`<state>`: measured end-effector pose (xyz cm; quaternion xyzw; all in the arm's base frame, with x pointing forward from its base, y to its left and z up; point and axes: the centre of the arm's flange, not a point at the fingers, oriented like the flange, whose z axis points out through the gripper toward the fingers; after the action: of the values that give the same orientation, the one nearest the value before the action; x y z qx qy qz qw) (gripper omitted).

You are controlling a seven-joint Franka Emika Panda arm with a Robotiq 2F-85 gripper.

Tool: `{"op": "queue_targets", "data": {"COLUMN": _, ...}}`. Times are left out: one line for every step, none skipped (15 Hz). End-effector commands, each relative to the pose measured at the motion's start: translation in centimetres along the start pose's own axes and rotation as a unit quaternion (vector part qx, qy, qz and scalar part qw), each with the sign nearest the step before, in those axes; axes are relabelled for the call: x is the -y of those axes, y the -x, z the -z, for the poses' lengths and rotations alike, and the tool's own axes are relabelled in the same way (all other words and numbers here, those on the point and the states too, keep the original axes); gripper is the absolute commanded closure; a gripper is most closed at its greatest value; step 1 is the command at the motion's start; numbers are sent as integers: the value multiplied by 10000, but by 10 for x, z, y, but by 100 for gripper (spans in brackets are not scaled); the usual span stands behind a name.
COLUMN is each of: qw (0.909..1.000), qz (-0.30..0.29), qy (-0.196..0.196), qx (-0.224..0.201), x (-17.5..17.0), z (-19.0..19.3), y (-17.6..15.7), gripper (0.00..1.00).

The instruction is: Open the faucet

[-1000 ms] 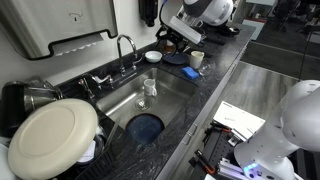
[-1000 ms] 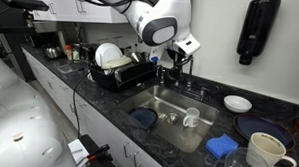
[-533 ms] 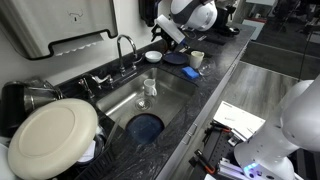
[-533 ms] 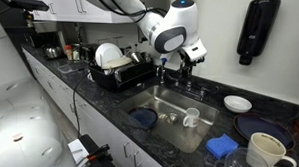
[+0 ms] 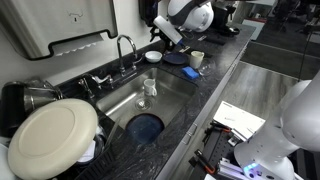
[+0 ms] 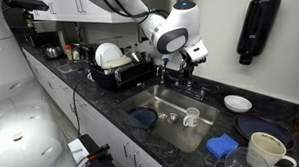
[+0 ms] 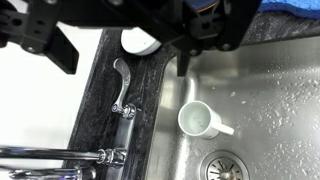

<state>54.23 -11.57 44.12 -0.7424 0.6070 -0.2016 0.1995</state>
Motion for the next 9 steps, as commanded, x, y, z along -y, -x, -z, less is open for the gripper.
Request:
{"op": "queue_targets", "data": {"qw": 9999, "qz": -48, "qy": 99, "qx": 34, "x": 14, "z": -8, "y": -4, "gripper": 0}}
{"op": "queue_targets", "data": {"qw": 9999, "qz": -87, "qy": 146, "qx": 31, "x": 24, "z": -13, "y": -7, "gripper": 0}}
{"op": "queue_targets", "data": {"qw": 9997, "qz": -116, "qy": 192, "qx": 38, "x": 32, "z": -18, "y": -10, "gripper": 0}}
{"op": "queue_targets", "data": {"qw": 9996, "qz": -140, "qy": 243, "qx": 44, "x": 39, "z": -23, "y": -12, "gripper": 0}}
{"op": "queue_targets", "data": {"qw": 9993, "qz": -187, "qy": 315, "qx": 21, "x": 48, "z": -28, "y": -14, "gripper": 0}}
{"op": "queue_targets", "data": {"qw": 9991, "qz": -216, "qy": 377, "qx": 10, "x": 55, "z": -33, "y": -16, "gripper": 0}}
{"op": "queue_targets", "data": {"qw": 9986, "qz": -270, "qy": 462, "qx": -2, "x": 63, "z": -41, "y": -20, "gripper": 0}}
{"op": "queue_targets", "data": {"qw": 9980, "qz": -326, "qy": 538, "qx": -21, "x": 71, "z": -49, "y": -23, "gripper": 0}}
{"op": "queue_targets", "data": {"qw": 9974, "qz": -394, "qy": 598, "qx": -49, "x": 77, "z": -56, "y": -27, "gripper": 0}}
